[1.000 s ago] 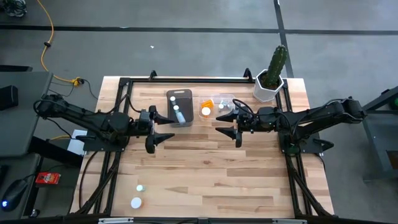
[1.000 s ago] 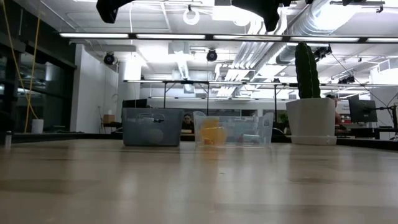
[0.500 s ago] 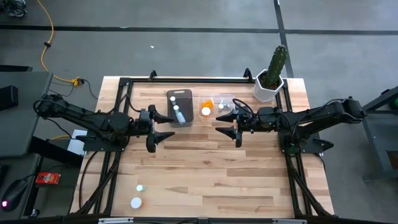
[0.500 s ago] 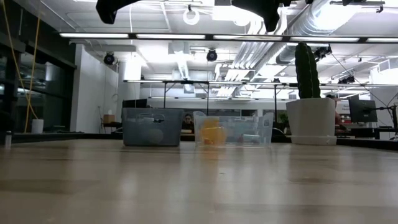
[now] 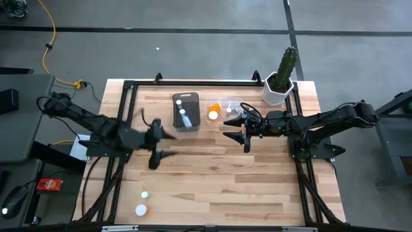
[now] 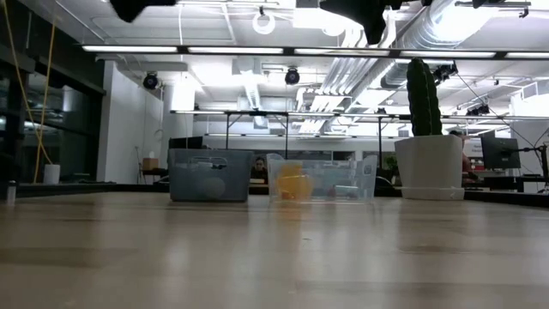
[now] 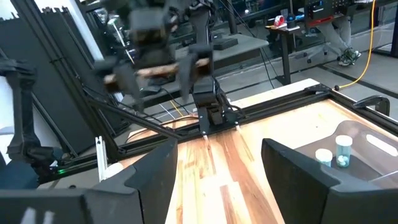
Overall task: Pick and place medicine bottles into bin by pill shape (circle, oval)
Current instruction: Put the blue tablet bottle into the black bin
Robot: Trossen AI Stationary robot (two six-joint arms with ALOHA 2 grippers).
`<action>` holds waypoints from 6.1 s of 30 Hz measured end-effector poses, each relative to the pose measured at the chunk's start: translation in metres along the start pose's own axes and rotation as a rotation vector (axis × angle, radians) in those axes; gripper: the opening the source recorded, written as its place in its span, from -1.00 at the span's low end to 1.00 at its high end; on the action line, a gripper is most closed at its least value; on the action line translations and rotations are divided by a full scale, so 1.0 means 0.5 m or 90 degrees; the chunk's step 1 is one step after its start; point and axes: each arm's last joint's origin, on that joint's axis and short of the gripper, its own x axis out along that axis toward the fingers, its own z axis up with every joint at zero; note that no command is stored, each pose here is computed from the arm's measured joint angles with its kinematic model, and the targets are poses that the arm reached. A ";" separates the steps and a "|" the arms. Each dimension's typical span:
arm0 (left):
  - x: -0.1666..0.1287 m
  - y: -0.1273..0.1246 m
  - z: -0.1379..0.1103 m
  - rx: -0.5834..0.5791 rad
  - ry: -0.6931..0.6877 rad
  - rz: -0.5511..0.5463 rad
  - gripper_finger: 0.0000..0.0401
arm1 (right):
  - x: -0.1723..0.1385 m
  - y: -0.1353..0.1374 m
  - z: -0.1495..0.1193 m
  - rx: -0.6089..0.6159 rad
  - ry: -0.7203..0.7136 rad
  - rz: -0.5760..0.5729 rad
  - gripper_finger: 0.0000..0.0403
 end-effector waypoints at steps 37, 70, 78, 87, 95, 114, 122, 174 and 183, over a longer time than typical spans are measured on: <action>0.018 -0.255 -0.325 0.120 0.533 0.064 0.40 | 0.000 -0.007 -0.015 -0.013 0.048 -0.027 0.12; 0.021 -0.255 -0.323 0.177 0.508 0.050 -0.18 | 0.000 -0.008 -0.015 -0.025 0.048 -0.035 0.12; 0.029 -0.257 -0.335 0.188 0.519 0.059 -0.24 | 0.000 -0.008 -0.015 -0.025 0.048 -0.036 0.12; 0.041 -0.256 -0.343 0.202 0.536 0.065 -0.26 | -0.001 -0.008 -0.015 -0.025 0.048 -0.036 0.12; 0.036 -0.254 -0.333 0.203 0.517 0.060 -0.40 | -0.001 -0.009 -0.015 -0.026 0.044 -0.048 0.12; -0.015 -0.141 -0.150 0.179 0.322 0.062 -0.49 | -0.001 -0.009 -0.015 -0.026 0.044 -0.050 0.12; -0.052 0.015 0.012 0.077 0.017 0.216 -0.49 | 0.000 -0.007 -0.007 -0.021 0.018 -0.042 0.12; 0.081 0.258 0.075 -0.084 -0.107 0.264 -0.48 | -0.001 -0.002 0.019 -0.016 -0.072 -0.049 0.12; 0.194 0.377 0.080 -0.074 0.129 0.287 -0.48 | -0.001 -0.002 0.019 -0.016 -0.072 -0.049 0.12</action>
